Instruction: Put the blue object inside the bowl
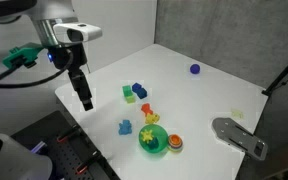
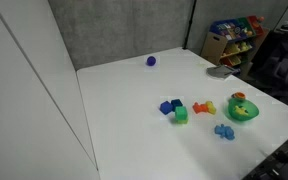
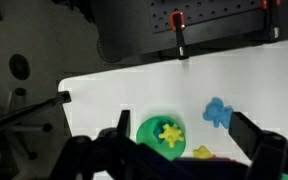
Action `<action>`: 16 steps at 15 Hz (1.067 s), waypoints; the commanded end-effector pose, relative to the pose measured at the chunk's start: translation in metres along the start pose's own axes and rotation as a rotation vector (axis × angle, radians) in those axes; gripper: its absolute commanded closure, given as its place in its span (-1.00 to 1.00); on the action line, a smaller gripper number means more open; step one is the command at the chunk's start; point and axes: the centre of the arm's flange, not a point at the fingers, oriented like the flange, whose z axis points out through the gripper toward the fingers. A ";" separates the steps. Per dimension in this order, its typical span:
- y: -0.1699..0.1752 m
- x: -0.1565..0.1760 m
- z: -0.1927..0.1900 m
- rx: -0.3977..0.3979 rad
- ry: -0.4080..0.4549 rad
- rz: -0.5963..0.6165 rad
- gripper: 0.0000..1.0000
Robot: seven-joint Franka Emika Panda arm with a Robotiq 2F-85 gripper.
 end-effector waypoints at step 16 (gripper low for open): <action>-0.021 0.065 0.003 0.095 0.006 -0.031 -1.00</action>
